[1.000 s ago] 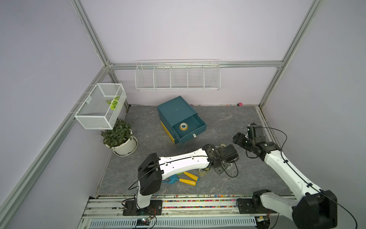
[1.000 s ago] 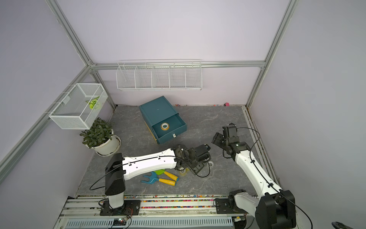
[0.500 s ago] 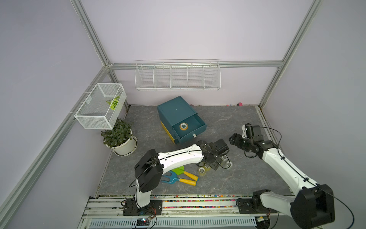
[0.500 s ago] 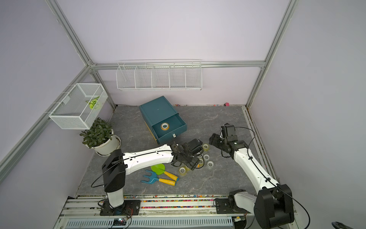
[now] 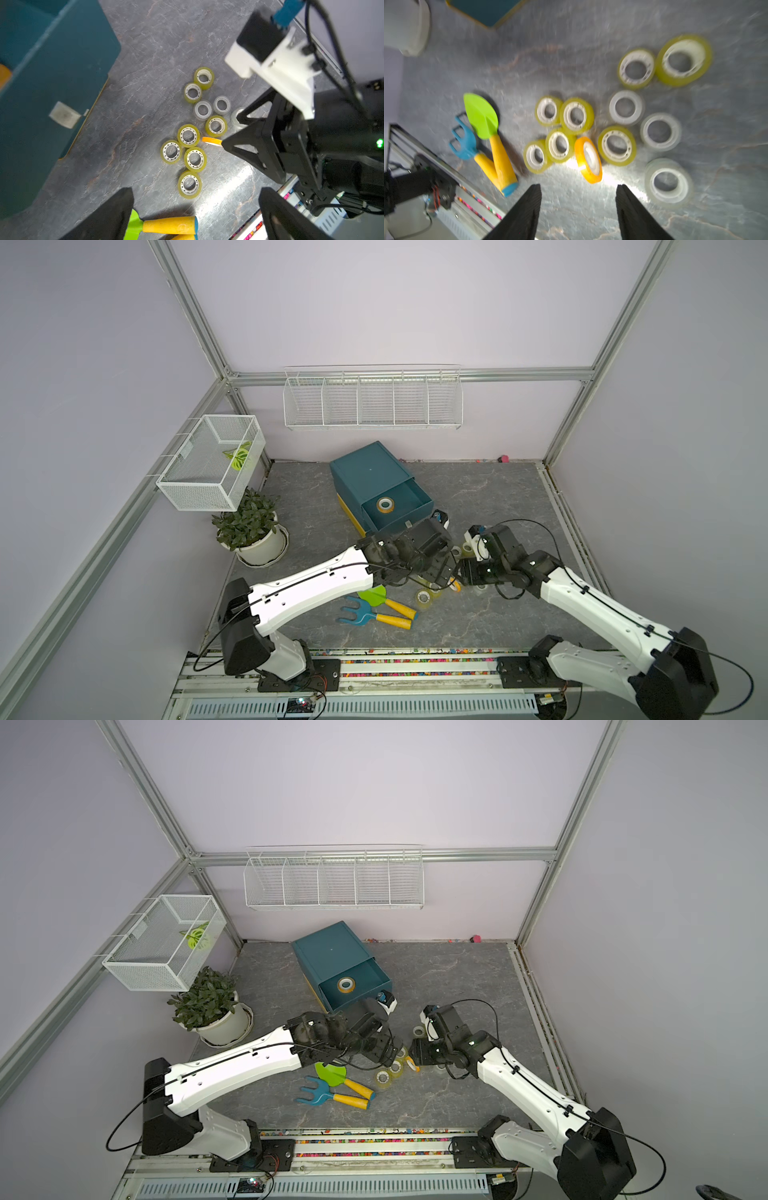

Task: Place the transparent tape into the drawer according to color
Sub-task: Pick up the tape at the center of the board.

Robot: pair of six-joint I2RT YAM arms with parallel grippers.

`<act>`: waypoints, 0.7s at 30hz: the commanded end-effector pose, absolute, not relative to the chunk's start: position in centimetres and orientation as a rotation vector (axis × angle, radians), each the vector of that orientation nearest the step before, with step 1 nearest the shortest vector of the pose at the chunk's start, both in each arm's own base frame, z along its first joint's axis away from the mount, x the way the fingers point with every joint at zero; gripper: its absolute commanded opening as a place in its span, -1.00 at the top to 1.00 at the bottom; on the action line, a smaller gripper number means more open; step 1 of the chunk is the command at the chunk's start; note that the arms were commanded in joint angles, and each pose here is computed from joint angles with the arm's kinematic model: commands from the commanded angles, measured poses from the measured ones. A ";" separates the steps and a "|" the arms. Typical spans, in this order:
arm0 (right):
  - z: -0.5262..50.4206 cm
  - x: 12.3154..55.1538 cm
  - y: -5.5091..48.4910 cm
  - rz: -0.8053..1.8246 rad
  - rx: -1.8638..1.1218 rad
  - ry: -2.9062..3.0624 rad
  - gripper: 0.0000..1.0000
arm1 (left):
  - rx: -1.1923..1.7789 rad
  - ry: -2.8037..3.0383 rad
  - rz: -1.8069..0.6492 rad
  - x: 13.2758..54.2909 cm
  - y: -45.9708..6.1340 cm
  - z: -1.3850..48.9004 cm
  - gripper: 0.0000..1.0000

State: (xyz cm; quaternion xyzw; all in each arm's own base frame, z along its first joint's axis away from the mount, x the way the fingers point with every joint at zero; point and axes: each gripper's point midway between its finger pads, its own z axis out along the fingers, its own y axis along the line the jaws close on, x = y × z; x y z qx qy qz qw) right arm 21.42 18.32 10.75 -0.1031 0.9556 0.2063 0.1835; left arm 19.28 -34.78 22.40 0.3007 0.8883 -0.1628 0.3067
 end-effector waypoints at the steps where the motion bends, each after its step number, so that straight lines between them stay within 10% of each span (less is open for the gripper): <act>1: 8.7 20.5 18.2 0.498 -0.366 2.751 -0.20 | 0.730 2.354 -0.371 19.9 -33.4 21.8 -1.00; 21: 5.4 22.0 19.5 0.417 -0.374 2.799 0.52 | 0.681 2.375 -0.292 19.8 -30.9 20.3 -1.00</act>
